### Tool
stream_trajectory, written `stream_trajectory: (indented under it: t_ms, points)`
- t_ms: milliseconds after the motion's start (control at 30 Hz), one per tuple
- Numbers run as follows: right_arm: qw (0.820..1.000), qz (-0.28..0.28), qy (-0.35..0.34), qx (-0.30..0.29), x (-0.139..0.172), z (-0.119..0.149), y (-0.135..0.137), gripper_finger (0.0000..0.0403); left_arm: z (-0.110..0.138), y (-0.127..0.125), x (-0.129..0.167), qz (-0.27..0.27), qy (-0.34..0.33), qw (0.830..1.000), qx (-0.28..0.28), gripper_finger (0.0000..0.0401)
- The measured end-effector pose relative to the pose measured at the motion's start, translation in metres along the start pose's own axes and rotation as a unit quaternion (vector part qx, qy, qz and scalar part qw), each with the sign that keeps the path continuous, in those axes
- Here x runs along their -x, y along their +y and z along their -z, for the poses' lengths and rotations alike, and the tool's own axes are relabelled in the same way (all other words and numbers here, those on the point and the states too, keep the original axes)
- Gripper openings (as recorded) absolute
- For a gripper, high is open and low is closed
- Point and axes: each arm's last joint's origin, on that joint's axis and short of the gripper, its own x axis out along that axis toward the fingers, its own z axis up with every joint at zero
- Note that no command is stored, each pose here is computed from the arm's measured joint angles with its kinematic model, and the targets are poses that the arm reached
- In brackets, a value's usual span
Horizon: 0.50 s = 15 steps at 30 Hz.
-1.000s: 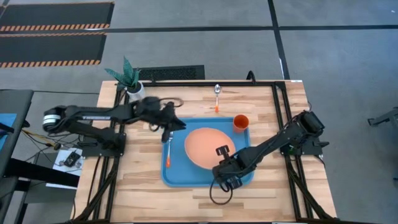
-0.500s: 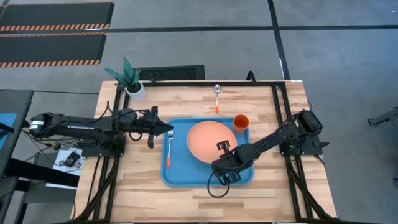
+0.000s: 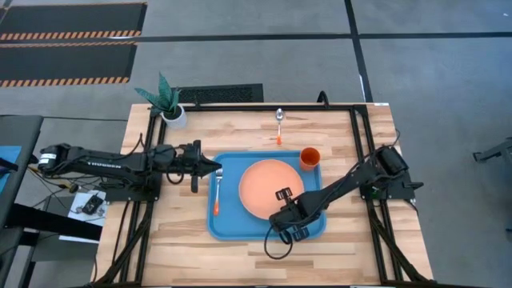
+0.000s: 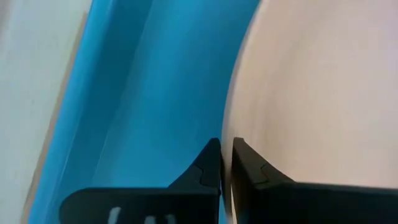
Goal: Pick and place plate/cup/fork/spoon on tray
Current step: Put the orange plate on the blue serving tray
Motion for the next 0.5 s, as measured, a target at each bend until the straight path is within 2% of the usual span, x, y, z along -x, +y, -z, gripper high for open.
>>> stream_trajectory:
  t_ms: [267, 500]
  points:
    - [1.000, -0.013, 0.003, -0.003, -0.0034, -0.0003, -0.0007, 0.0026, 0.0009, -0.0047, 0.0000, 0.010, 0.001, 1.000, -0.005, 0.0006]
    - [1.000, -0.031, -0.003, -0.001, -0.0029, -0.0015, 0.0037, 0.0028, 0.0012, -0.0041, 0.0000, -0.009, 0.000, 1.000, -0.009, 0.0006]
